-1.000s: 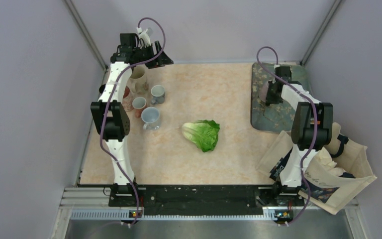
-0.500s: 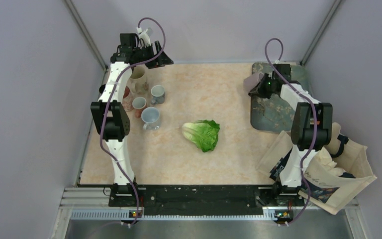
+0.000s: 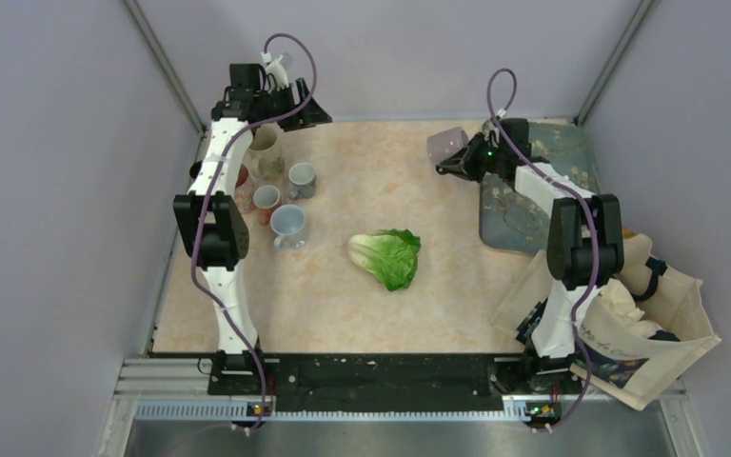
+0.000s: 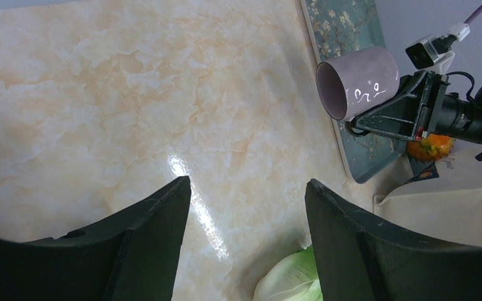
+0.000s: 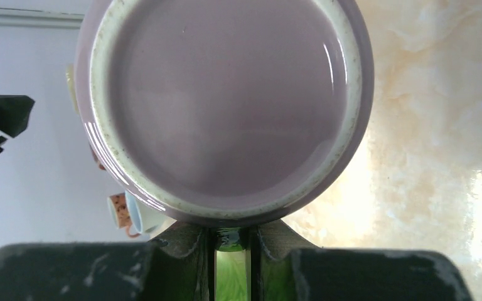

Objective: Turn the mug right side up

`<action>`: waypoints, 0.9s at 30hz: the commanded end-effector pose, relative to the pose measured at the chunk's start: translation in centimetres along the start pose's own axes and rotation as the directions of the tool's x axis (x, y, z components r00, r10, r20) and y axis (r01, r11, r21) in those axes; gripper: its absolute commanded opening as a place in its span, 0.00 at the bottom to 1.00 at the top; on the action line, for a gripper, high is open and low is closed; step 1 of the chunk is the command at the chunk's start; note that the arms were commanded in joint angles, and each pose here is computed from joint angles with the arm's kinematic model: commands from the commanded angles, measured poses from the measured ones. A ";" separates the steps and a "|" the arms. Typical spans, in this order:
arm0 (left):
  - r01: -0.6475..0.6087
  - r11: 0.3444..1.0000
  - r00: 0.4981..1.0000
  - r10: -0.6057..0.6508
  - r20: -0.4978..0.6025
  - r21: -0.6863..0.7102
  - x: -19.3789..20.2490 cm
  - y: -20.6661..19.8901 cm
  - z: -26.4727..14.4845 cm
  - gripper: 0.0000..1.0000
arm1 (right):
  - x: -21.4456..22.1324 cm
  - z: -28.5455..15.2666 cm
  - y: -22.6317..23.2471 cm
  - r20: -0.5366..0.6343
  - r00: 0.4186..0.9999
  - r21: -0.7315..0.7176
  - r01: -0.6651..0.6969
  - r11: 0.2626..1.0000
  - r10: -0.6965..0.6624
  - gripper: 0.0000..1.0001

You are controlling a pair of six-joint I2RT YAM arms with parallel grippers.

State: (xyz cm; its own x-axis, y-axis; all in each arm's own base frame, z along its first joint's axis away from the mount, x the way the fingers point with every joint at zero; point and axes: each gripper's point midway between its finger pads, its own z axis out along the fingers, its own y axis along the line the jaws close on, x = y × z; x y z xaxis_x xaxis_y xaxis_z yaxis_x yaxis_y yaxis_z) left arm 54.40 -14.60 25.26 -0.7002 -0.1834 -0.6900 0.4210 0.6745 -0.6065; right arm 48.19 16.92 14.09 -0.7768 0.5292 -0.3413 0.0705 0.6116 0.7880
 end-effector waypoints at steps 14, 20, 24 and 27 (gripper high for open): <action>-0.101 0.994 0.991 0.097 0.095 0.045 -3.3 -3.8 -2.4 0.72 | 4.9 3.1 3.0 -0.193 0.969 -0.179 -0.186 0.966 0.151 0.00; -0.101 0.994 0.991 0.097 0.095 0.045 -3.3 -3.8 -2.4 0.72 | 6.2 3.8 1.6 -0.254 0.950 -0.147 -0.224 0.963 0.182 0.00; -0.101 0.994 0.991 0.097 0.095 0.045 -3.3 -3.8 -2.4 0.72 | 6.9 4.3 0.5 -0.275 0.941 -0.115 -0.234 0.965 0.196 0.00; -0.101 0.994 0.991 0.097 0.095 0.045 -3.3 -3.8 -2.4 0.72 | 7.4 4.6 -0.5 -0.282 0.935 -0.088 -0.249 0.965 0.215 0.00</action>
State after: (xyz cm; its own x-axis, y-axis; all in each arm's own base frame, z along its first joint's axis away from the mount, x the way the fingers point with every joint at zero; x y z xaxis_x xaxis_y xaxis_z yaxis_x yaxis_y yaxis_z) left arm 54.40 -14.61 25.26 -0.7002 -0.1833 -0.6900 0.4212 0.6742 -0.6066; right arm 44.77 22.95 8.34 -0.8744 0.4846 0.0255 0.2558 0.4158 0.8727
